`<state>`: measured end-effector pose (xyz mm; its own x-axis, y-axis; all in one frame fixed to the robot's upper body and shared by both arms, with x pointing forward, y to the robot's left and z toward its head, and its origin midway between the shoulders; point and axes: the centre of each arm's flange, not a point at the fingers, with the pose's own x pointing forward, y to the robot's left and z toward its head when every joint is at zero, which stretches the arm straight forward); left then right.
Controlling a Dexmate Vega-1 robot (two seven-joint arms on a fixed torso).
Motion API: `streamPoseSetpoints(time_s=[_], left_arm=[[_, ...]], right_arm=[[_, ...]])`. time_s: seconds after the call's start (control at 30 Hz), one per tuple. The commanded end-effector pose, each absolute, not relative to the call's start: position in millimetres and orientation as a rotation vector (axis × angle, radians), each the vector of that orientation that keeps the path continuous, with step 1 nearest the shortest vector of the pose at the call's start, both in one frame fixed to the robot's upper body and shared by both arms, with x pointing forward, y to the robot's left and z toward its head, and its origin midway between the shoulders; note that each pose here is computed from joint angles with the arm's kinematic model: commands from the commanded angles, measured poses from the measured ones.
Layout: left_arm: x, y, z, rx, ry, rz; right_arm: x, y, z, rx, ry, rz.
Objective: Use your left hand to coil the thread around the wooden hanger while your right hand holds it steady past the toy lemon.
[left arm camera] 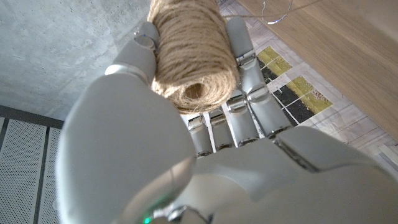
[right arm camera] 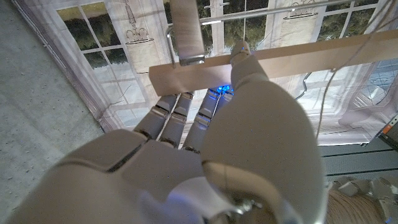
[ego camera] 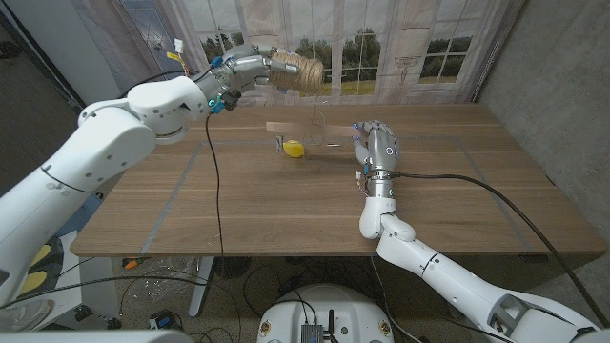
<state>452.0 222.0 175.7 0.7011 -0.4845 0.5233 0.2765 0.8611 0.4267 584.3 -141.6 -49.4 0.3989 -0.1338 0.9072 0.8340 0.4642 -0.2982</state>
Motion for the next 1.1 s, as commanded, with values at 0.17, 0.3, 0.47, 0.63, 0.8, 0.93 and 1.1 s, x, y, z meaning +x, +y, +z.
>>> streamPoseSetpoints(time_s=[0.17,0.3,0.47,0.63,0.8,0.93,1.1], left_arm=[[442.0,205.9,138.0,0.329,-0.630,-0.506],[442.2,204.7,128.8,0.331,-0.607,-0.502],[445.3,207.0,115.1,0.321,-0.567,-0.488],[449.7,211.3,100.0,0.294,-0.538,-0.460],[455.9,215.6,82.9,0.259,-0.505,-0.435],[461.8,219.3,69.4,0.226,-0.473,-0.415],[470.3,224.2,54.3,0.193,-0.428,-0.386]], right_arm=[[595.3,-165.1,-42.3,-0.764,-0.883,-0.867],[596.6,-169.7,-41.0,-0.751,-0.881,-0.891],[597.1,-175.6,-40.1,-0.726,-0.873,-0.920],[596.2,-181.5,-40.2,-0.688,-0.865,-0.946],[593.0,-187.0,-37.6,-0.651,-0.870,-0.972],[588.7,-191.4,-34.4,-0.617,-0.880,-0.998],[584.3,-193.8,-32.3,-0.595,-0.898,-1.012]])
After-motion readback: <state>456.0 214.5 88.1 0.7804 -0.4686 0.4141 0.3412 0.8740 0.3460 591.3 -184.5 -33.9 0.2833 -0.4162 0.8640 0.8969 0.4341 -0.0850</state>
